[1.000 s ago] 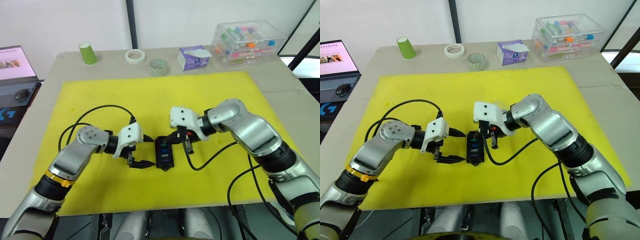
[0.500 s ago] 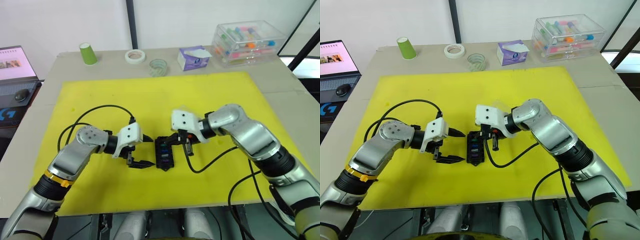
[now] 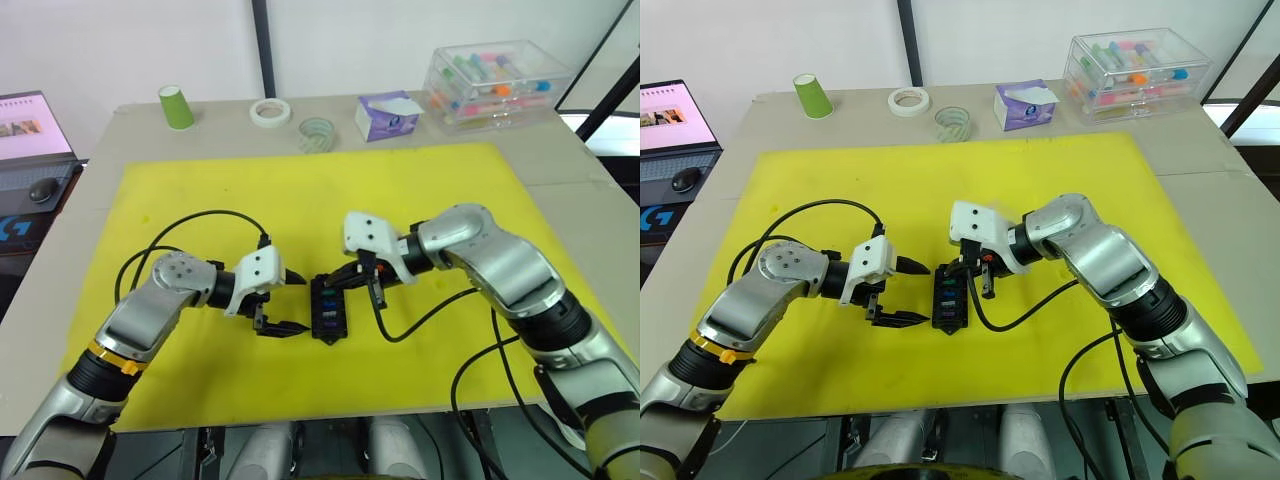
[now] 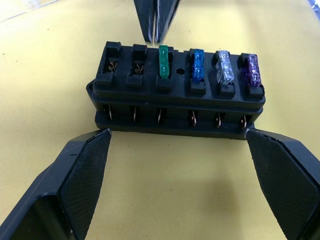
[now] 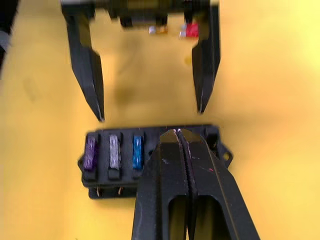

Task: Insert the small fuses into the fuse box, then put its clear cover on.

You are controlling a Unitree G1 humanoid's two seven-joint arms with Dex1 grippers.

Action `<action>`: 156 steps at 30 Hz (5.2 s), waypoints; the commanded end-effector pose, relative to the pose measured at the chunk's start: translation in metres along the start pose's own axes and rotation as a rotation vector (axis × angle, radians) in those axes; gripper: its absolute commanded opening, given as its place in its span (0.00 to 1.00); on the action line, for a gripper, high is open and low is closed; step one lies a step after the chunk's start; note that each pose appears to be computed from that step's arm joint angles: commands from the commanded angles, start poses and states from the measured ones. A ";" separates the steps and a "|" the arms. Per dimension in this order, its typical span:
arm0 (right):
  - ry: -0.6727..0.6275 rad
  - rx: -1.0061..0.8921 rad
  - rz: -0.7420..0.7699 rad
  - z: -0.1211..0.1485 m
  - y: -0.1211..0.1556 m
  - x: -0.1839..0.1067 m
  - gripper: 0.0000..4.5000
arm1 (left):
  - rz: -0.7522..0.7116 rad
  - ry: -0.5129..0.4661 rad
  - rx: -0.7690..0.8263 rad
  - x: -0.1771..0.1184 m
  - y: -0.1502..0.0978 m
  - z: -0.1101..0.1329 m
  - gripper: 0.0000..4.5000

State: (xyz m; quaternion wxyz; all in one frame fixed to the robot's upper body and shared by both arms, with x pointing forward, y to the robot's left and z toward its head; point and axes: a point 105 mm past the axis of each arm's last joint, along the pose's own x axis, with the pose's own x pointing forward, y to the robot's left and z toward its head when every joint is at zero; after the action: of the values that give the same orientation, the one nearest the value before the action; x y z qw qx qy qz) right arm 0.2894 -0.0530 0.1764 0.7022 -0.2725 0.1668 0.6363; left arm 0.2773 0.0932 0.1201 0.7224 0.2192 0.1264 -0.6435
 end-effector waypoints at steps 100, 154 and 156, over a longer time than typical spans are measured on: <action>-0.112 -0.258 -0.042 0.049 0.010 -0.040 0.99 | 0.046 -0.284 -1.280 -0.067 0.005 -0.067 1.00; -0.112 -0.255 -0.035 0.044 0.011 -0.034 1.00 | 0.109 -0.281 -1.184 -0.069 0.002 -0.078 0.00; -0.111 -0.228 -0.032 0.044 0.010 -0.035 1.00 | 0.100 -0.334 -0.987 -0.075 0.004 -0.054 0.00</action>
State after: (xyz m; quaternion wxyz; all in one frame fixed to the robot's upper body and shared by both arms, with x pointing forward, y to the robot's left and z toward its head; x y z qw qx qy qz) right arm 0.2729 -0.0571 0.2229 0.6870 -0.3150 0.0633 0.6517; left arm 0.2746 0.1819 0.0916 0.7613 -0.2851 0.3294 -0.4801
